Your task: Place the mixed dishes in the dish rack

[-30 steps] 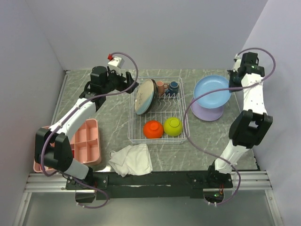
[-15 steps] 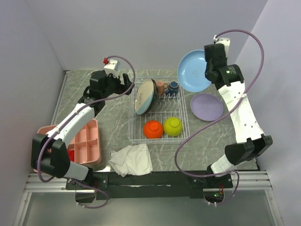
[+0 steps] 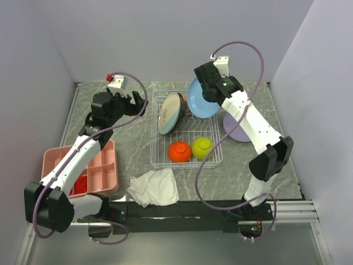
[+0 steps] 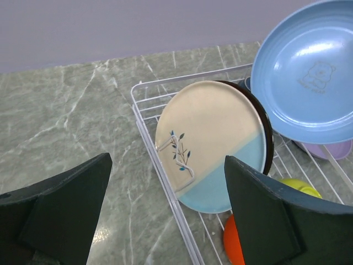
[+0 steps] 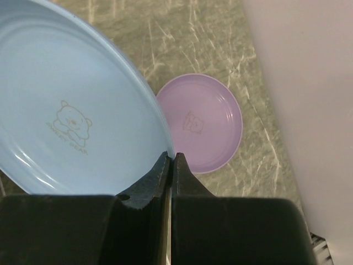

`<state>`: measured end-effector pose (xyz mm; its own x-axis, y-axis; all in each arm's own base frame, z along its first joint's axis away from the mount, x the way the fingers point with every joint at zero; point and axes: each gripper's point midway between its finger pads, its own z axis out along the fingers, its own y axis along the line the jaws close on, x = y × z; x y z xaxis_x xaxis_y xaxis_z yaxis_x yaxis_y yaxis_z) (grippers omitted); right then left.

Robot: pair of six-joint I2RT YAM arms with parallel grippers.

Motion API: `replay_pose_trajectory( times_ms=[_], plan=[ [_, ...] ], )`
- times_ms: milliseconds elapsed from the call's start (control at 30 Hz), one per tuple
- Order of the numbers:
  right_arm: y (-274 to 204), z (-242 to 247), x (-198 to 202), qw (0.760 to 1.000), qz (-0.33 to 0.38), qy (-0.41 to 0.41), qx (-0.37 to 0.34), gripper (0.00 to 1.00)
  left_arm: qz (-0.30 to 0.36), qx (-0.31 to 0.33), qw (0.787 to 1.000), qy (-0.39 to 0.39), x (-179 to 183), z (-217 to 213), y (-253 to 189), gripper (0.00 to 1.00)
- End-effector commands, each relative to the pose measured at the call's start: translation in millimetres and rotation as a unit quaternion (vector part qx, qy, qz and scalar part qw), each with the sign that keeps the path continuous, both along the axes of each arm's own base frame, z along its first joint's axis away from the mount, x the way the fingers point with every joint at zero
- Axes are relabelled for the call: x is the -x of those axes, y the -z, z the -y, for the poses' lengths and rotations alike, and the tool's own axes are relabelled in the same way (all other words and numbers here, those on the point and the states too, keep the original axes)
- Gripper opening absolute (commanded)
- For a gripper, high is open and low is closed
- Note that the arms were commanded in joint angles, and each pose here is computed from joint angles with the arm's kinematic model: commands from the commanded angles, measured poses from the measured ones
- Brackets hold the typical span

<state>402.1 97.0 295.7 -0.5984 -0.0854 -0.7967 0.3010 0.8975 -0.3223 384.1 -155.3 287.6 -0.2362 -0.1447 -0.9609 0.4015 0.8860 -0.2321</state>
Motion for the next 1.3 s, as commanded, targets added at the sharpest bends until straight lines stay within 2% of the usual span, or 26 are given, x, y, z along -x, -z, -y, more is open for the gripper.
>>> replay_pose_trajectory(
  times_ms=[0, 267, 600, 967, 1133, 1167, 1233, 1267],
  plan=[
    [-12, 6, -7, 0.997, 0.044, 0.056, -0.007, 0.00, 0.017, 0.021, 0.999, -0.017, 6, -13, -13, 0.90],
    [13, -11, -14, 0.998, 0.028, 0.061, 0.011, 0.00, 0.016, 0.030, 0.999, -0.032, 17, -28, -5, 0.90],
    [36, -51, -15, 0.999, 0.014, 0.026, 0.045, 0.00, 0.023, 0.045, 0.998, -0.049, 31, -43, -1, 0.90],
    [57, -45, -5, 0.993, 0.004, 0.037, 0.114, 0.00, 0.036, 0.064, 0.996, -0.050, 46, -49, -10, 0.91],
    [23, -39, -1, 0.993, 0.045, 0.048, 0.097, 0.00, 0.044, 0.093, 0.994, 0.028, 57, -23, -19, 0.90],
    [19, -37, -1, 0.993, 0.050, 0.048, 0.095, 0.00, 0.040, 0.105, 0.990, 0.088, 65, -5, -20, 0.91],
    [7, -31, 1, 0.992, 0.062, 0.049, 0.095, 0.00, 0.082, 0.115, 0.978, 0.151, 72, 13, -40, 0.91],
    [5, -29, 1, 0.992, 0.057, 0.042, 0.105, 0.00, 0.079, 0.116, 0.972, 0.189, 74, 26, -37, 0.91]
  ],
)
